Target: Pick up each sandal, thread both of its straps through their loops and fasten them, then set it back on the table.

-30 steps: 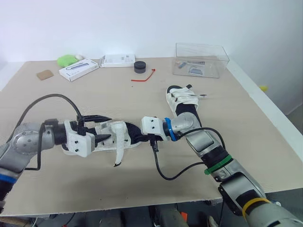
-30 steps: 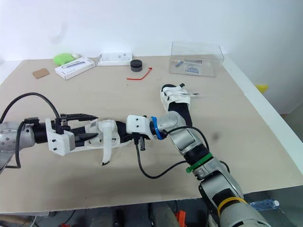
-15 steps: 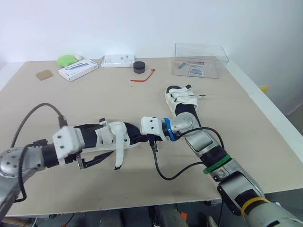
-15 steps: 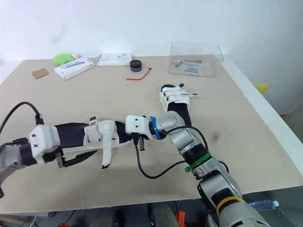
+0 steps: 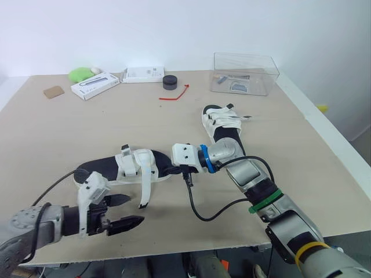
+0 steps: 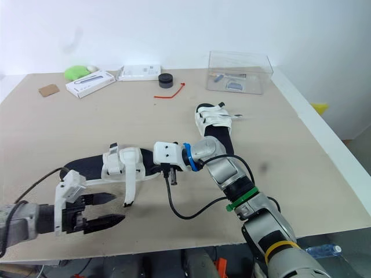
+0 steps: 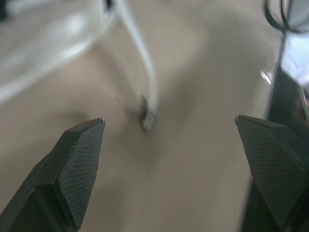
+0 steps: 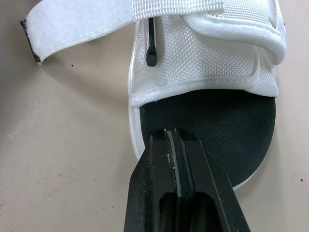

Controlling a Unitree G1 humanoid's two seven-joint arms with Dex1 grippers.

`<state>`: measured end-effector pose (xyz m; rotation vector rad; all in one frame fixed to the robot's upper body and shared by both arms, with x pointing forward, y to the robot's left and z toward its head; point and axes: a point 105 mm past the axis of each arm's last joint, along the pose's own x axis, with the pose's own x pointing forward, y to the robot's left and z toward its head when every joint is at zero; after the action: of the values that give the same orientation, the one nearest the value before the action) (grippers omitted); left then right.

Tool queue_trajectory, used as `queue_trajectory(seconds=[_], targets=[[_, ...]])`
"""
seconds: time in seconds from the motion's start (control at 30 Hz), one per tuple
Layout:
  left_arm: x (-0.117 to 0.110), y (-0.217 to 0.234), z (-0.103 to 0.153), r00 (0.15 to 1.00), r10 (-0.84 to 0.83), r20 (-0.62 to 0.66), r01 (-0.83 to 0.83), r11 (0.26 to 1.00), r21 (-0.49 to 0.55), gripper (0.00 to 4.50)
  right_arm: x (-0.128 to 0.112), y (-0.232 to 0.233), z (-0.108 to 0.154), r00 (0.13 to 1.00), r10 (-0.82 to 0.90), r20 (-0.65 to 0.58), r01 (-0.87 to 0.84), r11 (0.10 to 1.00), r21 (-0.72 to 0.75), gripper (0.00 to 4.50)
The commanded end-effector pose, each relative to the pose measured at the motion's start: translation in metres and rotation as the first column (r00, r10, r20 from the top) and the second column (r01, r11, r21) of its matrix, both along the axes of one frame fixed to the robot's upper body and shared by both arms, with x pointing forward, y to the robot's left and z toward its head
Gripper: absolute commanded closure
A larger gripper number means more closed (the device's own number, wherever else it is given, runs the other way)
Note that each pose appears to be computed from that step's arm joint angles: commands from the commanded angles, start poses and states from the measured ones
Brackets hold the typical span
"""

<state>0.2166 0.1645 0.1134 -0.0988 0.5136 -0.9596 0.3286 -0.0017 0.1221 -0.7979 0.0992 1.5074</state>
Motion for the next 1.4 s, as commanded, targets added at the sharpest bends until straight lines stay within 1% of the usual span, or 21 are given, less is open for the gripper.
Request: queue_trajectory(seconds=[0.03, 0.07, 0.13, 0.23, 0.27, 0.33, 0.37, 0.4, 0.47, 0.5, 0.53, 0.57, 0.6, 0.7, 0.8, 1.03, 1.13, 1.2, 1.23, 1.3, 1.4], targets=[[0.007, -0.01, 0.001, 1.0, -0.006, -0.021, 0.005, 0.999, -0.031, 0.05, -0.004, -0.003, -0.012, 1.0, 0.011, -0.025, -0.013, 0.999, -0.047, 4.5], [0.009, -0.012, -0.001, 1.0, -0.005, -0.023, 0.004, 0.999, -0.031, 0.05, -0.004, -0.002, -0.011, 1.0, 0.011, -0.025, -0.012, 0.999, -0.047, 4.5], [0.013, -0.015, 0.002, 0.999, 0.007, -0.04, -0.01, 0.997, -0.075, 0.05, -0.004, -0.003, -0.011, 1.0, 0.009, -0.026, -0.01, 0.999, -0.047, 4.5], [0.009, -0.023, 0.009, 0.997, -0.039, -0.071, 0.03, 0.991, -0.128, 0.05, -0.004, -0.004, -0.011, 1.0, 0.006, -0.027, -0.007, 0.999, -0.048, 4.5], [0.007, -0.024, 0.01, 0.995, -0.054, -0.083, 0.042, 0.99, -0.136, 0.28, -0.004, -0.005, -0.011, 1.0, 0.005, -0.027, -0.007, 0.999, -0.049, 4.5], [0.004, -0.025, 0.008, 0.991, -0.066, -0.114, 0.05, 0.989, -0.14, 0.86, -0.004, -0.005, -0.012, 1.0, 0.004, -0.028, -0.005, 0.999, -0.049, 4.5], [0.004, -0.025, 0.008, 0.99, -0.067, -0.123, 0.05, 0.989, -0.138, 1.3, -0.004, -0.004, -0.012, 1.0, 0.003, -0.028, -0.005, 0.999, -0.048, 4.5], [0.005, -0.024, 0.006, 0.988, -0.059, -0.139, 0.04, 0.99, -0.135, 1.87, -0.004, -0.004, -0.011, 1.0, 0.003, -0.029, -0.004, 0.999, -0.047, 4.5], [0.004, -0.025, 0.003, 0.985, -0.061, -0.164, 0.04, 0.99, -0.133, 2.71, -0.004, -0.003, -0.011, 1.0, 0.003, -0.029, -0.005, 0.999, -0.045, 4.5], [0.004, -0.026, 0.002, 0.983, -0.062, -0.172, 0.039, 0.99, -0.134, 3.27, -0.004, -0.002, -0.011, 1.0, 0.003, -0.03, -0.004, 0.999, -0.044, 4.5], [0.005, -0.026, 0.001, 0.983, -0.06, -0.173, 0.037, 0.991, -0.132, 3.62, -0.004, -0.002, -0.011, 1.0, 0.002, -0.03, -0.004, 0.999, -0.043, 4.5], [0.005, -0.027, 0.002, 0.983, -0.061, -0.171, 0.038, 0.991, -0.132, 4.18, -0.004, -0.003, -0.011, 1.0, 0.001, -0.029, -0.003, 0.999, -0.044, 4.5], [0.006, -0.028, 0.002, 0.984, -0.058, -0.17, 0.035, 0.99, -0.134, 4.45, -0.003, -0.003, -0.011, 1.0, 0.0, -0.029, -0.001, 0.999, -0.044, 4.5], [0.008, -0.028, 0.005, 0.985, -0.046, -0.169, 0.021, 0.989, -0.149, 4.45, -0.003, -0.003, -0.011, 1.0, -0.001, -0.029, 0.0, 0.999, -0.045, 4.5], [0.011, -0.025, 0.013, 0.985, -0.038, -0.166, 0.007, 0.982, -0.186, 4.45, -0.003, -0.004, -0.011, 1.0, -0.003, -0.03, 0.001, 0.999, -0.046, 4.5], [0.019, -0.018, 0.036, 0.983, -0.041, -0.179, -0.013, 0.957, -0.288, 4.45, -0.001, -0.005, -0.01, 1.0, -0.009, -0.027, 0.008, 0.999, -0.048, 4.5], [0.021, -0.018, 0.051, 0.982, -0.07, -0.177, 0.002, 0.934, -0.357, 4.45, -0.001, -0.005, -0.01, 1.0, -0.01, -0.029, 0.009, 0.999, -0.046, 4.5], [0.029, -0.014, 0.063, 0.986, -0.06, -0.158, -0.007, 0.92, -0.392, 4.45, -0.001, -0.005, -0.01, 0.999, -0.011, -0.03, 0.01, 0.999, -0.046, 4.5], [0.035, -0.011, 0.068, 0.988, -0.04, -0.149, -0.024, 0.915, -0.403, 4.45, -0.001, -0.005, -0.01, 0.999, -0.012, -0.029, 0.011, 0.999, -0.046, 4.5], [0.055, -0.001, 0.082, 0.993, 0.019, -0.115, -0.066, 0.903, -0.425, 4.45, 0.0, -0.006, -0.01, 0.999, -0.015, -0.028, 0.014, 0.999, -0.047, 4.5], [0.073, 0.005, 0.094, 0.994, 0.051, -0.093, -0.087, 0.897, -0.433, 4.45, 0.0, -0.005, -0.01, 0.999, -0.016, -0.027, 0.015, 0.999, -0.047, 4.5]])
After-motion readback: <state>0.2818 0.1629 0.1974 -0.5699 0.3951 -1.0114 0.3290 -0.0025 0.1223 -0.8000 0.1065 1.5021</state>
